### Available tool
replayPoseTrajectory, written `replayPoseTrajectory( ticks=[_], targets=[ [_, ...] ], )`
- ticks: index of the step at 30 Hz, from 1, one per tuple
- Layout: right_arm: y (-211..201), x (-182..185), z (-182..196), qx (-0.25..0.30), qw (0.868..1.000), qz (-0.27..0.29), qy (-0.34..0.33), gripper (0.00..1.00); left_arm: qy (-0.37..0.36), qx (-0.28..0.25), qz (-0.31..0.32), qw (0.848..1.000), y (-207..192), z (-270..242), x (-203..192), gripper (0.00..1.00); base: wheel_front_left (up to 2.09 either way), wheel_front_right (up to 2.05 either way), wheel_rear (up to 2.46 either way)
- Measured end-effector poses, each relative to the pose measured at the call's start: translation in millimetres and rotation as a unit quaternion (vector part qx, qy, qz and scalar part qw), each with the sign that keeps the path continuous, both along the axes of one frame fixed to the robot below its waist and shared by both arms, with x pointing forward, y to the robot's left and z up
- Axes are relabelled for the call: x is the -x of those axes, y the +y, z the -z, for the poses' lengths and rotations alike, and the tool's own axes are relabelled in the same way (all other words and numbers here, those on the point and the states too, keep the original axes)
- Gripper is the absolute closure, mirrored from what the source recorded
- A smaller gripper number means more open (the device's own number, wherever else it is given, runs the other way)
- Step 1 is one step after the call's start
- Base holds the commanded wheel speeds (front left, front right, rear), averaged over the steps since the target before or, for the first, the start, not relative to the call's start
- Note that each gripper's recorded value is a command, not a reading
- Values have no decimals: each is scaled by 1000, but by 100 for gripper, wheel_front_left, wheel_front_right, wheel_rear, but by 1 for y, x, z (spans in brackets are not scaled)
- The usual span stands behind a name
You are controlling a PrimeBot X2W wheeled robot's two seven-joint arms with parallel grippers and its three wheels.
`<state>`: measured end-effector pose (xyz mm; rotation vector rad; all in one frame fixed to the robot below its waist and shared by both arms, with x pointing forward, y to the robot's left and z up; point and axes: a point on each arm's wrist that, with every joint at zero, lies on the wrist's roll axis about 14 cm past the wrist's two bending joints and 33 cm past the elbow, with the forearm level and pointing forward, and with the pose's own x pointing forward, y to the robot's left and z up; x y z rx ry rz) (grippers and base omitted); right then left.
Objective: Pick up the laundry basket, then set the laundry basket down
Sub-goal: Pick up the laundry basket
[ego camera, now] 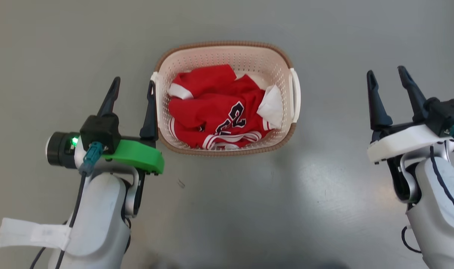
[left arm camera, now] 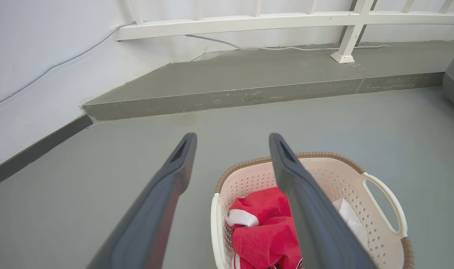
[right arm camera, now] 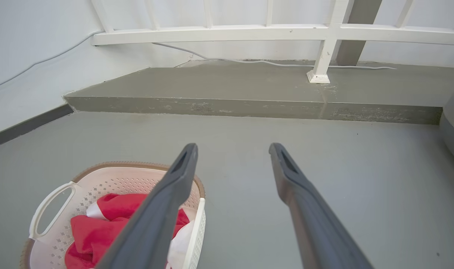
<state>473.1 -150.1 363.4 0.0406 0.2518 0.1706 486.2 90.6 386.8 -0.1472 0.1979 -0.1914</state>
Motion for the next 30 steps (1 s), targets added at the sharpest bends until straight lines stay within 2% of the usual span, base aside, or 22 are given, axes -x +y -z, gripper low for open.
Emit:
replayPoseTrajectory(
  ticks=[21,30],
  targets=[
    [20,-62,72,-15,999,-30,22,0,26,-3,5,1000,-5,67,-72,0,0,0,0],
    [35,-71,124,-20,997,-51,63,0,82,6,14,996,-5,121,-88,0,0,0,0]
  ],
)
